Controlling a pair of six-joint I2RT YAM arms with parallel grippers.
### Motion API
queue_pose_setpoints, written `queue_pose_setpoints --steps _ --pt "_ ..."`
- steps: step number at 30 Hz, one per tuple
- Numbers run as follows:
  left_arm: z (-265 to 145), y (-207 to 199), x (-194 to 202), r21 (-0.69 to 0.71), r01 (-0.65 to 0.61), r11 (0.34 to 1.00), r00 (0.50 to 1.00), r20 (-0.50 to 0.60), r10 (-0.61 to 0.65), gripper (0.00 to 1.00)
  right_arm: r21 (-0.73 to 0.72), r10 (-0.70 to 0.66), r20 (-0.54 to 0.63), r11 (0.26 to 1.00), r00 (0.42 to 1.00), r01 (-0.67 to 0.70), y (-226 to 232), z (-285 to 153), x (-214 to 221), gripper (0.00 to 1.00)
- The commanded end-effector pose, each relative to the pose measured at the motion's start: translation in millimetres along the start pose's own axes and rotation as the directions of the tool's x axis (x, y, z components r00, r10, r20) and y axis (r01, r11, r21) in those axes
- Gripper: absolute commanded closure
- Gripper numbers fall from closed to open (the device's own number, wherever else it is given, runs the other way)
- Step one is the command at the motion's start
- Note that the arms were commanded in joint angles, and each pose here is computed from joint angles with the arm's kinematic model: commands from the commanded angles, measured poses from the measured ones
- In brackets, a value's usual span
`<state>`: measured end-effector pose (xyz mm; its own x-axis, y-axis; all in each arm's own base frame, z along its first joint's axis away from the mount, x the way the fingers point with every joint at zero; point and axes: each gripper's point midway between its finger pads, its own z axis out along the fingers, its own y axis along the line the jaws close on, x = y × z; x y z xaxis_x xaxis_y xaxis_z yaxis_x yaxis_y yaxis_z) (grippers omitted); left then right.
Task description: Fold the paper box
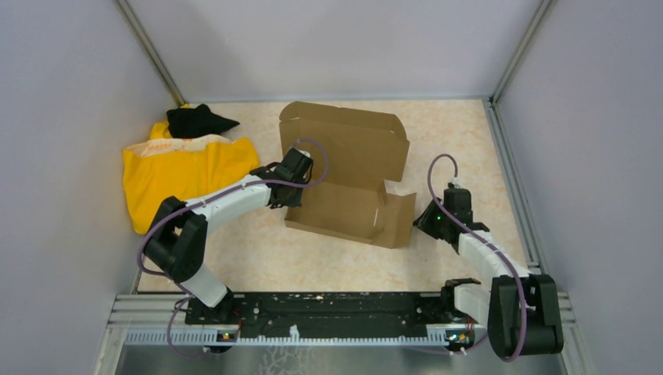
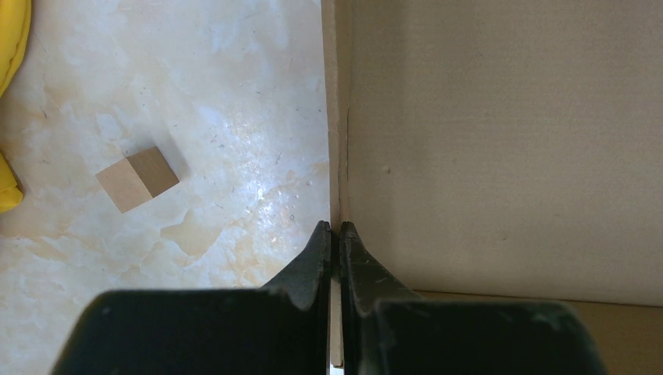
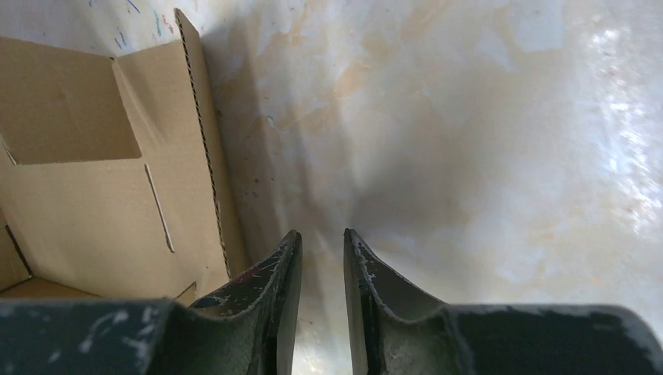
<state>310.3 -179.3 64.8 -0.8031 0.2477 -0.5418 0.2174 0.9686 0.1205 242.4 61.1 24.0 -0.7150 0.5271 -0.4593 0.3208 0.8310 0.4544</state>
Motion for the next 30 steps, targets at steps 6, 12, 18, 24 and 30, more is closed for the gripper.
queue_pose_setpoints --steps 6,12,18,24,30 --pt "7 -2 6 -0.006 -0.008 1.000 1.000 -0.019 0.007 0.99 -0.191 0.023 0.023 0.981 0.999 -0.018 35 20 -13 0.74" --pt "9 -3 8 -0.005 -0.006 1.000 1.000 -0.025 0.006 0.99 -0.261 0.019 0.017 0.965 1.000 -0.014 53 20 -12 0.74" --pt "9 -4 8 -0.002 -0.005 1.000 1.000 -0.028 0.005 0.99 -0.312 0.007 0.024 0.950 1.000 0.001 71 15 -14 0.73" --pt "9 -4 9 -0.002 -0.003 1.000 1.000 -0.030 0.003 0.99 -0.345 -0.021 0.036 0.938 0.999 0.033 89 8 -15 0.73" --pt "9 -4 9 0.000 -0.004 1.000 1.000 -0.030 0.004 0.99 -0.364 -0.028 0.054 0.930 0.998 0.046 99 1 -19 0.72"
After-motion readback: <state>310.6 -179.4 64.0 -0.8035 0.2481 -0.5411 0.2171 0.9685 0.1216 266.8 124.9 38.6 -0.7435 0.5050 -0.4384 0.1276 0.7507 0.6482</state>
